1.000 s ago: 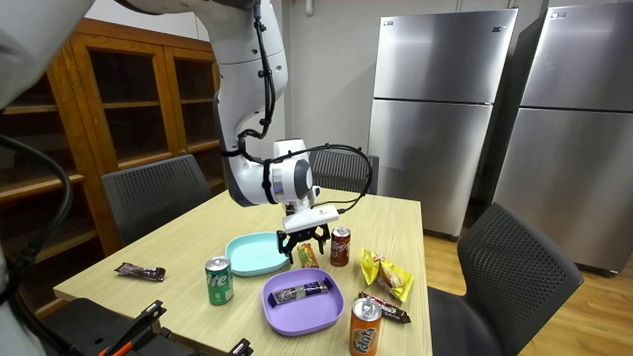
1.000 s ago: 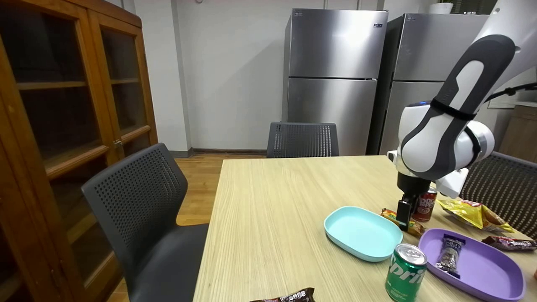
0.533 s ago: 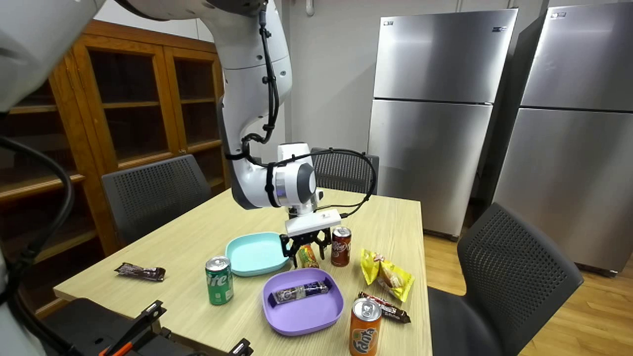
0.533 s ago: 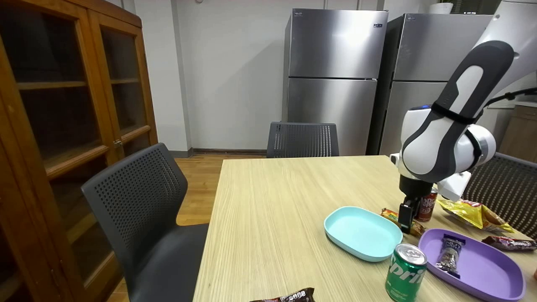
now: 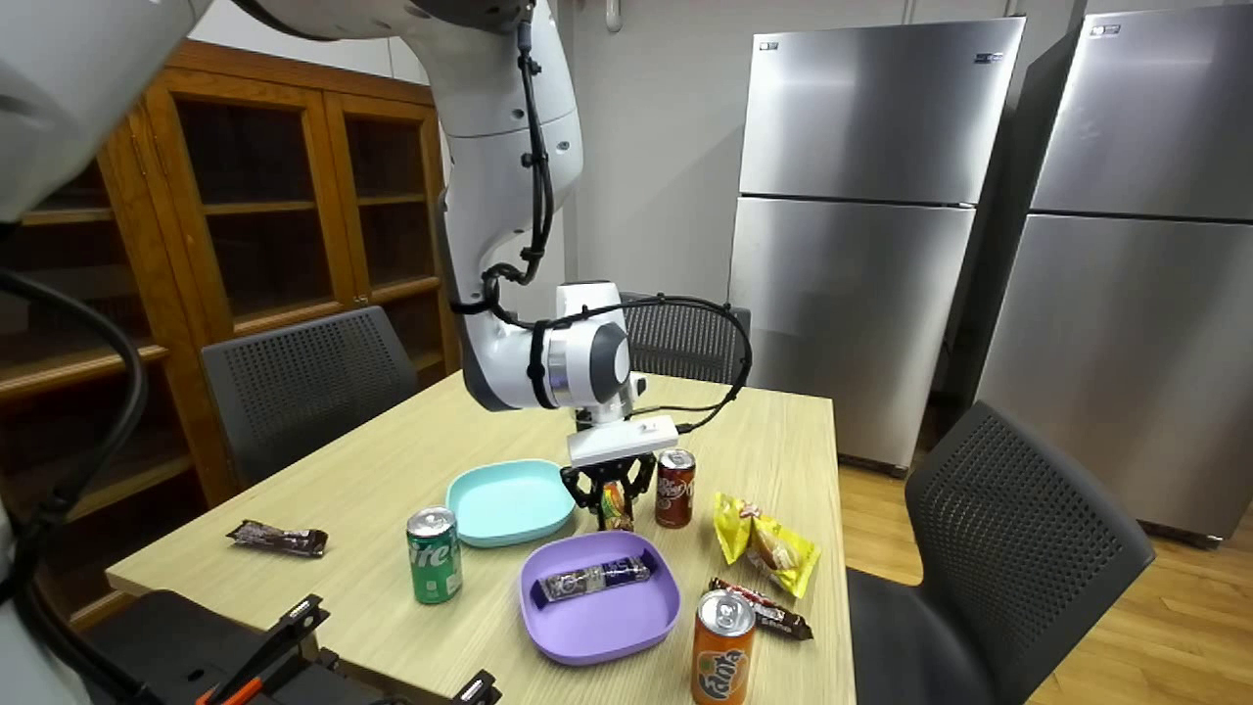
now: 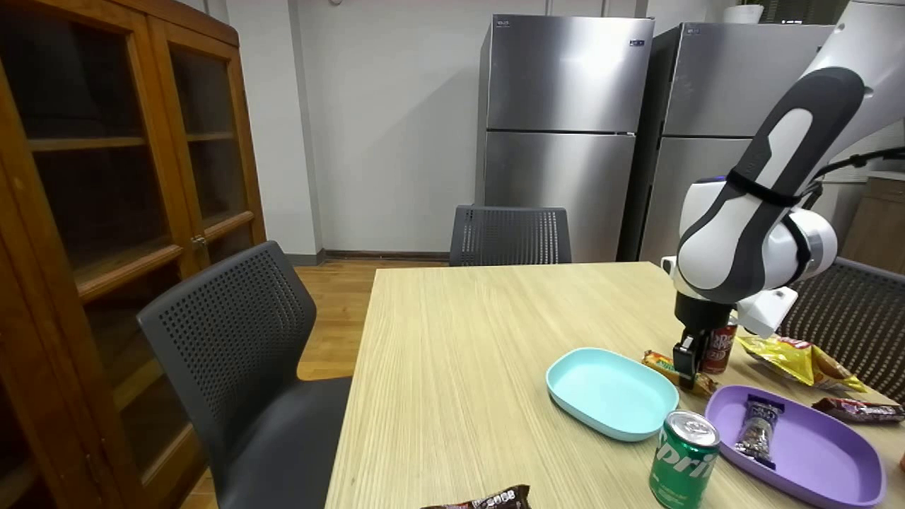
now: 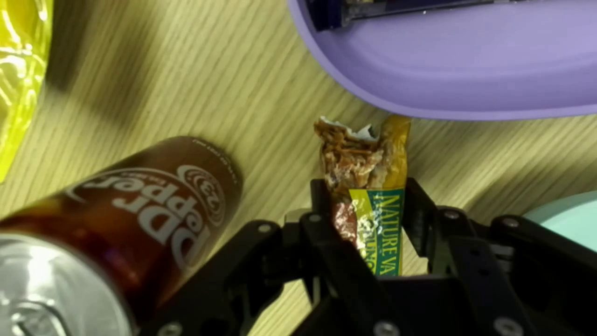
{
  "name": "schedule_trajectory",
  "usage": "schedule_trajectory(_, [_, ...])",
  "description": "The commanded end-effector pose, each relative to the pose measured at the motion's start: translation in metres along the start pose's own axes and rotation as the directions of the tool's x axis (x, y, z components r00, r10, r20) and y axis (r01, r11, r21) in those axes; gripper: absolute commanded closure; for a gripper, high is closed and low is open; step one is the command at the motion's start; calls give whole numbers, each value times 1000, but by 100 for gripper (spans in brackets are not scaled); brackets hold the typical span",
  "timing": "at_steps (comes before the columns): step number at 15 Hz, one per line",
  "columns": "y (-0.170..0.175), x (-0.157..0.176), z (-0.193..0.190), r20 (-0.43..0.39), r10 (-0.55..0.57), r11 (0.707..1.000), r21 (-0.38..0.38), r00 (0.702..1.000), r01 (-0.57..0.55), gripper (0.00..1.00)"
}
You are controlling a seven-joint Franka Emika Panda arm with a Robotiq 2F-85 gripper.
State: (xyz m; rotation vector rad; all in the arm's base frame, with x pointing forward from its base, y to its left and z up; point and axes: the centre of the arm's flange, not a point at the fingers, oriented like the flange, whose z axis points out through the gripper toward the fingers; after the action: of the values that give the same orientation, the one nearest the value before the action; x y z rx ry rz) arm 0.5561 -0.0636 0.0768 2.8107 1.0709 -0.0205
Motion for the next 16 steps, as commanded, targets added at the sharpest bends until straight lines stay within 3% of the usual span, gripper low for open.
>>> schedule_trajectory(1, [8, 0, -1, -17, 21, 1000, 13, 1000, -20, 84])
schedule_trajectory(10, [8, 1, -55, -86, 61, 996, -65, 994, -67, 84])
schedule_trajectory(16, [-2, -3, -78, -106, 112, 990, -75, 988, -120, 84])
